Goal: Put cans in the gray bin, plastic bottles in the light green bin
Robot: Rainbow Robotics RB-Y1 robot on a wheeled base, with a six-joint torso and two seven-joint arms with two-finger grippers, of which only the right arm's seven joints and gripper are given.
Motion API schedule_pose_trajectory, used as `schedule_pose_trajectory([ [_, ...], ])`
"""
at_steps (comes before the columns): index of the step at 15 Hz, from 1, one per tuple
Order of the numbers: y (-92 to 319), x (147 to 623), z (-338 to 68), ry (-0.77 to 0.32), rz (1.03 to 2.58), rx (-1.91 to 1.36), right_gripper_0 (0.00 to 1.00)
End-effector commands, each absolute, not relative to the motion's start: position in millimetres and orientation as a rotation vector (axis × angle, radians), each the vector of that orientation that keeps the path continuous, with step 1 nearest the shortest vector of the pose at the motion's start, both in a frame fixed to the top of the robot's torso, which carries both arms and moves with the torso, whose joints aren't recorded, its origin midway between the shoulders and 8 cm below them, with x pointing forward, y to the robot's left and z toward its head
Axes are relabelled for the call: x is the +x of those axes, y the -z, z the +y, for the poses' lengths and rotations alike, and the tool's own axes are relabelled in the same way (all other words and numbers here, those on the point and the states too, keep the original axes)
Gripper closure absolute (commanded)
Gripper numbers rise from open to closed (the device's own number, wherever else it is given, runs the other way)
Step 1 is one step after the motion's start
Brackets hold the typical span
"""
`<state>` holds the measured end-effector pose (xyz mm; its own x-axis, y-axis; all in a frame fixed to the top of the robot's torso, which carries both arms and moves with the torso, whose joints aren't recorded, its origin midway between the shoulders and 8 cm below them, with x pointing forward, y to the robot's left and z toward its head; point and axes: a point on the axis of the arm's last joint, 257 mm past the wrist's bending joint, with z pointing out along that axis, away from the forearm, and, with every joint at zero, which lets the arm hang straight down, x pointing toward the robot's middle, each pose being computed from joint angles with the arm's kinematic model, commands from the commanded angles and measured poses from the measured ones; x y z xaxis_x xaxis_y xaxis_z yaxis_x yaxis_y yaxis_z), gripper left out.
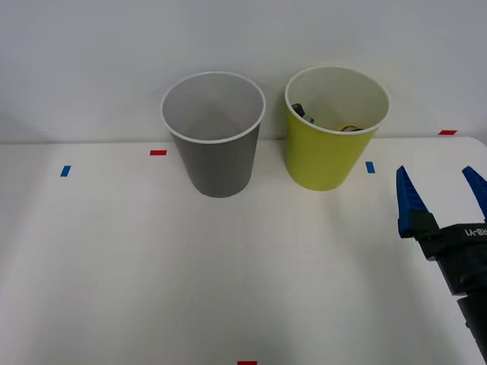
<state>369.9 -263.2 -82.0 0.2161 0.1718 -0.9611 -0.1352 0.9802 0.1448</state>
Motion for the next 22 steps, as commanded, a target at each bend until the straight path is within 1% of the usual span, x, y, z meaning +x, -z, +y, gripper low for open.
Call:
schedule_pose_trajectory([
  [1,121,355,-271,-0.119,1.445,0.026,0.0],
  [2,133,348,-274,-0.047,1.474,0.002,0.0],
  [7,171,321,-276,0.102,1.574,-0.036,0.0],
  [11,179,315,-277,0.125,1.598,-0.066,0.0],
  [13,191,309,-272,0.128,1.629,-0.081,0.0],
  [15,206,305,-273,0.202,1.633,-0.144,0.0],
  [17,216,301,-268,0.174,1.606,-0.112,0.0],
  [20,229,286,-256,0.056,1.553,-0.042,0.0],
  [22,239,271,-252,0.005,1.526,-0.031,0.0],
])
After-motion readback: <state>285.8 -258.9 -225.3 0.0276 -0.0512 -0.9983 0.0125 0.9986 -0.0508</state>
